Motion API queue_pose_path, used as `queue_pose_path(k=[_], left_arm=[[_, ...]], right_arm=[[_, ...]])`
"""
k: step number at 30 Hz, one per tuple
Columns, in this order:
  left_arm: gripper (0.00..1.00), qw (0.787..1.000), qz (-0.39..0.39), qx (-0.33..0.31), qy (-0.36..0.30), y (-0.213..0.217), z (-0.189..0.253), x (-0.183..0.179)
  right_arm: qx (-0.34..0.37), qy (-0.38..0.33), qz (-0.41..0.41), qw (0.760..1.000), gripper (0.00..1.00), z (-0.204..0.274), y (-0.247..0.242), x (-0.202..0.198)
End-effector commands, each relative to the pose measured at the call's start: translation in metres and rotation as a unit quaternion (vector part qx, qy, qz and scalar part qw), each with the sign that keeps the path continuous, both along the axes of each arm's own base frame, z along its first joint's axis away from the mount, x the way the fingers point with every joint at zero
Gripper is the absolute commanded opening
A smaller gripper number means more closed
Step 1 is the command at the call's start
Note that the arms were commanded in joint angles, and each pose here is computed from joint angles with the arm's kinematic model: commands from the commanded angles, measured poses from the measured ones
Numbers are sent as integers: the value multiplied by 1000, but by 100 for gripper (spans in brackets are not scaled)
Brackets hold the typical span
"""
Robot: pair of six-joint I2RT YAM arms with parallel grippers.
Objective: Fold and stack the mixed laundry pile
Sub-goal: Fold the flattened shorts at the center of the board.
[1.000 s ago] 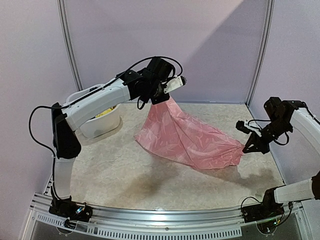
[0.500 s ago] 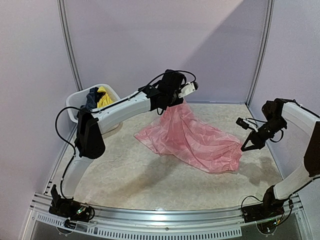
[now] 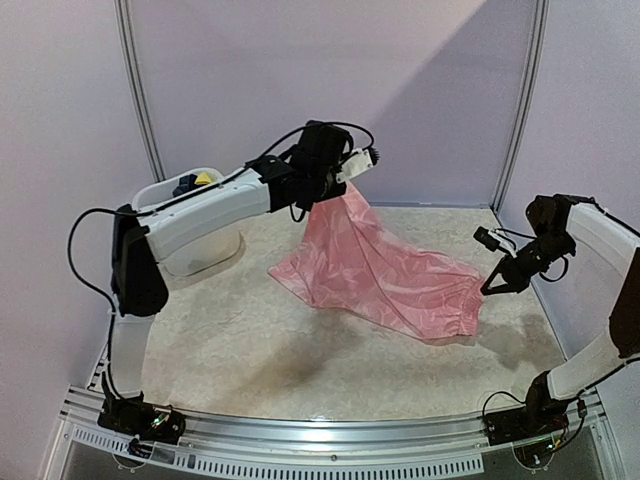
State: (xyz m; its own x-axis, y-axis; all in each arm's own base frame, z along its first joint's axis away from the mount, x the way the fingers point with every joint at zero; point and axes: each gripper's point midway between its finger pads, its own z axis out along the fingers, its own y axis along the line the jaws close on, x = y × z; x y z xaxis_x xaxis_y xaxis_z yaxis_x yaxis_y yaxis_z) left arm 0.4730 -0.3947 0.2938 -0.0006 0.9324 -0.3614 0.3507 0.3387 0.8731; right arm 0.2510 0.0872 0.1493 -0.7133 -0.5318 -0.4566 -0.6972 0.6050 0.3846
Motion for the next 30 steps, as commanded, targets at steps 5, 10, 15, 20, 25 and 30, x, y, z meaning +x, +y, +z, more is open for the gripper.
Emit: queue_pose_path(k=[5,10,15,20,25,30], left_arm=[[0,998,28,32,-36,44,56,-74],[0,996,50,62,-32,68,53,-106],[0,994,61,87,-10,87,33,-135],[0,993,68,97,1,100,20,-143],[0,995,48,81,-21,85,26,-117],[0,995,47,90,-12,74,12,-77]], right_arm=[[-43,-85,22,995,0,18,-4,-26],[-42,-87,50,994,0,13,2,-44],[-39,-85,91,991,0,8,12,-66],[-42,-90,104,990,0,4,12,-76],[-23,-90,97,991,0,14,18,-67],[-4,-51,88,995,0,13,23,-55]])
